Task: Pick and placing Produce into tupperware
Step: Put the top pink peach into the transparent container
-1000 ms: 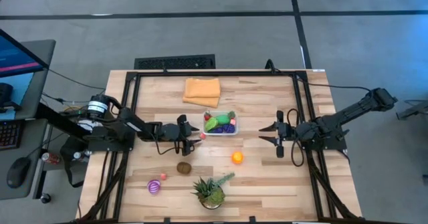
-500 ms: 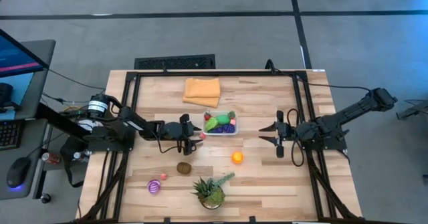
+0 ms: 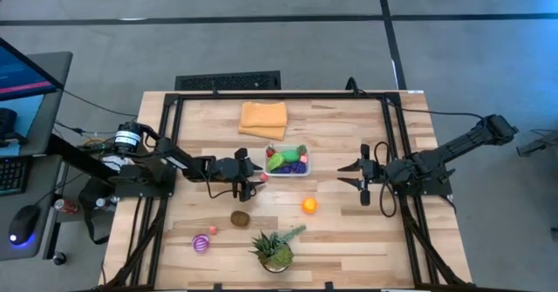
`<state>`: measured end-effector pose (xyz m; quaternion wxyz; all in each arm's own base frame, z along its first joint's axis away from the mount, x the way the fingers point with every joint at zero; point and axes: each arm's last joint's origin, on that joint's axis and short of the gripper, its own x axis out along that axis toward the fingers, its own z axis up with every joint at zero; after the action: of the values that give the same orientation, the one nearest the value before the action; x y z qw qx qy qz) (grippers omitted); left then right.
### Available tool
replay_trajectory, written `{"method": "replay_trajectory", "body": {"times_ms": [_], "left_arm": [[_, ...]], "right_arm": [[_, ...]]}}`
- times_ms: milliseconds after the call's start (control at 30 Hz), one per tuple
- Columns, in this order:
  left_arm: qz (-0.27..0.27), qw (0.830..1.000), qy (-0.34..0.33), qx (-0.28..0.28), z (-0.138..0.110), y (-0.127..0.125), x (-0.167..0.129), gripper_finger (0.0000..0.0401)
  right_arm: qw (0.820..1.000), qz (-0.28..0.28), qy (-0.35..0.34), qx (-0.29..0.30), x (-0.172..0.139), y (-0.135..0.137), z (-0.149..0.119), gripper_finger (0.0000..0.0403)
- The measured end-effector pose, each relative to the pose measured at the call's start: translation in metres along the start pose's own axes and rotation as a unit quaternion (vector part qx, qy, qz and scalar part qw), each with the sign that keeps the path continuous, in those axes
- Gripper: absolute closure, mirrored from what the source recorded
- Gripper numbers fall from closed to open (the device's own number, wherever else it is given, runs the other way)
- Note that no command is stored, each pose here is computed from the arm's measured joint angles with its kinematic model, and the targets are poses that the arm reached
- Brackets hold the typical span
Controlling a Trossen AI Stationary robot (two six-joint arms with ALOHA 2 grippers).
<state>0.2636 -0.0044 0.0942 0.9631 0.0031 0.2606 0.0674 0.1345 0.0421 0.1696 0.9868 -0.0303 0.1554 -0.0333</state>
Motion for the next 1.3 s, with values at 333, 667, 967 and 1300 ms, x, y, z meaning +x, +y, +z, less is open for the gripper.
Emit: {"method": "replay_trajectory", "body": {"times_ms": [333, 667, 967, 1300], "left_arm": [[0.0, 1.0, 0.005, 0.001, -0.001, 0.0001, 0.0, 0.0166], [-0.003, 1.0, 0.005, 0.001, -0.0009, -0.0001, 0.0, 0.0166], [-0.01, 1.0, 0.02, 0.007, 0.0066, -0.0019, 0.0058, 0.0166], [-0.004, 1.0, 0.03, -0.005, 0.005, 0.0003, 0.0061, 0.0167]], "right_arm": [[1.0, 0.0, -0.001, 0.001, 0.0, 0.0, 0.0003, 0.0285], [1.0, 0.0, -0.002, 0.001, 0.0, 0.0, 0.0003, 0.0285], [1.0, 0.0, -0.001, 0.004, 0.0, 0.0, 0.0003, 0.0285], [1.0, 0.001, -0.001, 0.004, 0.0, 0.0001, 0.0003, 0.0285]]}}
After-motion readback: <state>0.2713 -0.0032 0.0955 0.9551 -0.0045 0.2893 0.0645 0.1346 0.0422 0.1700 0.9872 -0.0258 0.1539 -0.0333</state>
